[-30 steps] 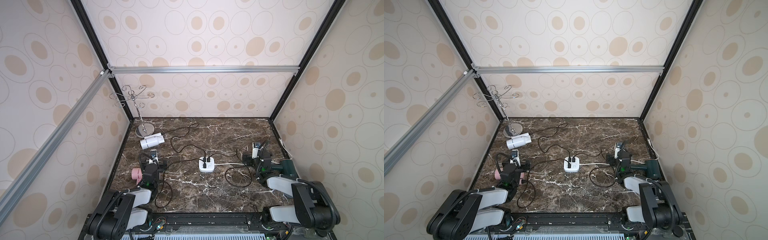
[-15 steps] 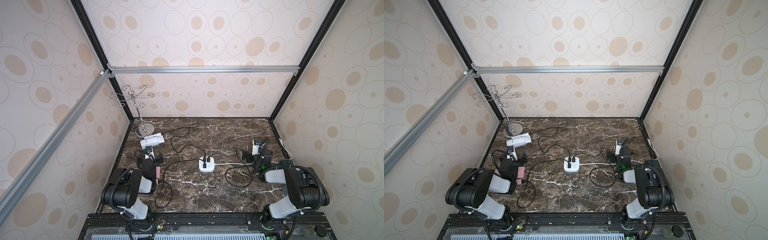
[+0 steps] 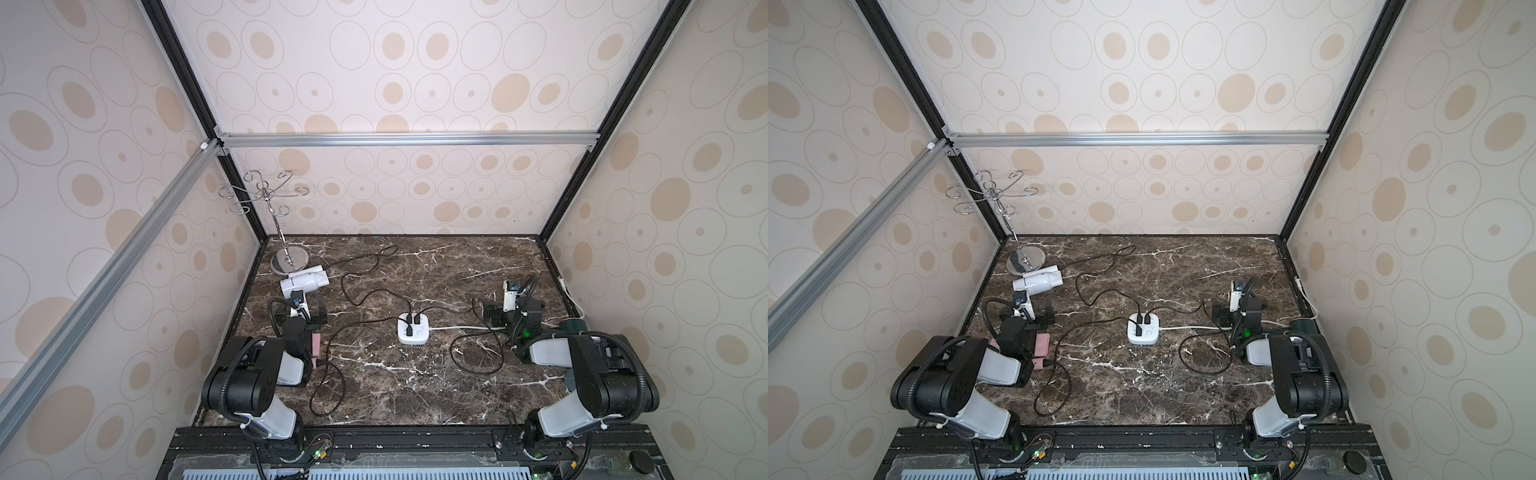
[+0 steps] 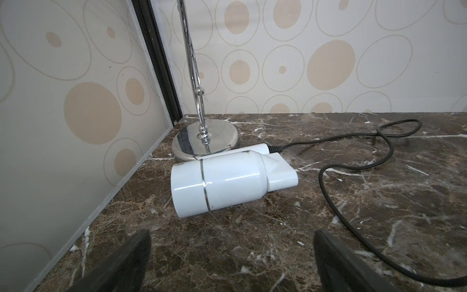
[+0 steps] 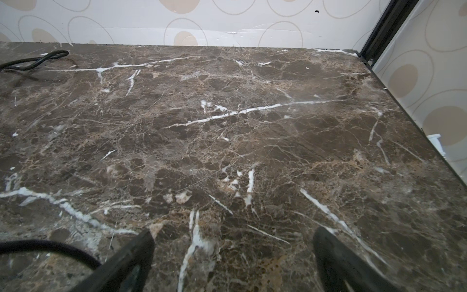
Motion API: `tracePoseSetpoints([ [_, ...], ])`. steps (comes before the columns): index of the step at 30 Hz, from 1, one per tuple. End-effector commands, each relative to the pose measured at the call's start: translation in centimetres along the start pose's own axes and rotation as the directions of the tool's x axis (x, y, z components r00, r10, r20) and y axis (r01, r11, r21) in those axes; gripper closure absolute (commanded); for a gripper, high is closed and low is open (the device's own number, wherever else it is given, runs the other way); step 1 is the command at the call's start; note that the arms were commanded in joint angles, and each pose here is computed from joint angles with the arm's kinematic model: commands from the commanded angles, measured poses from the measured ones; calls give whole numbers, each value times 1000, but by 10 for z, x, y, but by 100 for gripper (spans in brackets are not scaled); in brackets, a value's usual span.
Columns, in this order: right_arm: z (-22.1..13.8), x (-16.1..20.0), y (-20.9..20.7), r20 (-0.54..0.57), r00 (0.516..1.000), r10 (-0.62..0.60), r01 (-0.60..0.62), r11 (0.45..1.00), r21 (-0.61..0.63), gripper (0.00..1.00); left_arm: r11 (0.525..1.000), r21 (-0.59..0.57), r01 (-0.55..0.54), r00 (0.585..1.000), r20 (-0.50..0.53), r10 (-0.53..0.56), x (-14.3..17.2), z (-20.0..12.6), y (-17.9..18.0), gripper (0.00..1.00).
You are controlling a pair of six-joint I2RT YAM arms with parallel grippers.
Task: Charge the blow dryers
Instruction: Reset both arms
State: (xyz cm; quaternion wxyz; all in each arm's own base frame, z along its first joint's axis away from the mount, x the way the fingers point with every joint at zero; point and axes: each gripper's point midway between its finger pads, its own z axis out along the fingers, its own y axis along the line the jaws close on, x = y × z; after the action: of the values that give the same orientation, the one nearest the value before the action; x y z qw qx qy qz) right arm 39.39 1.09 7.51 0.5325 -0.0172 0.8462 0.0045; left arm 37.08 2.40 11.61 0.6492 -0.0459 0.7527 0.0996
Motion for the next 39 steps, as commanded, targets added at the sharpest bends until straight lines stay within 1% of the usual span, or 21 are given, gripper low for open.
tracePoseSetpoints([
  [1,1,-9,1,19,1000,-12,12,1000,-5,1,1000,-5,14,999,39,-14,-12,3,2,0],
  [11,2,-9,-1,16,1000,-4,4,1000,3,1,1000,-5,14,999,39,-14,-12,3,2,0],
  [13,-4,-6,0,34,999,-13,13,1000,0,0,1000,-5,15,999,39,-15,-12,3,2,0],
  [14,-12,-6,-1,74,997,-11,11,1000,7,0,1000,-4,15,999,39,-14,-12,3,2,0],
  [16,-40,-5,-9,213,977,10,-22,998,52,0,1000,-5,14,999,39,-14,-12,3,2,0],
  [18,-52,-9,-6,302,953,-1,-11,999,36,1,1000,-5,15,999,40,-15,-13,3,2,0],
  [19,-47,-10,5,273,962,-21,27,999,-17,1,1000,-6,14,999,39,-14,-12,3,2,0],
  [20,-38,-11,8,232,972,-31,40,999,-36,1,1000,-4,14,999,38,-14,-12,2,2,0],
  [21,-30,-11,6,187,982,-26,30,999,-23,1,1000,-5,16,999,40,-15,-13,3,2,0],
  [22,-22,-10,-3,139,990,-7,5,1000,19,1,1000,-4,14,999,40,-14,-13,3,2,0],
  [23,-14,-12,-8,116,993,9,-15,999,46,1,1000,-5,15,999,39,-15,-12,3,2,0],
  [25,-3,-12,-7,72,997,9,-12,999,42,1,1000,-5,16,999,40,-15,-13,3,2,0],
  [27,-1,-9,-4,31,1000,3,-4,1000,26,1,1000,-5,14,999,39,-14,-12,3,2,0],
  [28,-1,-8,-4,22,1000,1,-2,1000,24,1,1000,-5,14,999,40,-14,-13,3,2,0],
  [31,-1,-10,-4,44,999,0,-1,1000,25,1,1000,-6,14,999,39,-14,-12,3,2,0],
  [39,0,-9,-4,28,1000,-2,1,1000,23,1,1000,-3,10,999,30,-10,-11,5,1,0],
])
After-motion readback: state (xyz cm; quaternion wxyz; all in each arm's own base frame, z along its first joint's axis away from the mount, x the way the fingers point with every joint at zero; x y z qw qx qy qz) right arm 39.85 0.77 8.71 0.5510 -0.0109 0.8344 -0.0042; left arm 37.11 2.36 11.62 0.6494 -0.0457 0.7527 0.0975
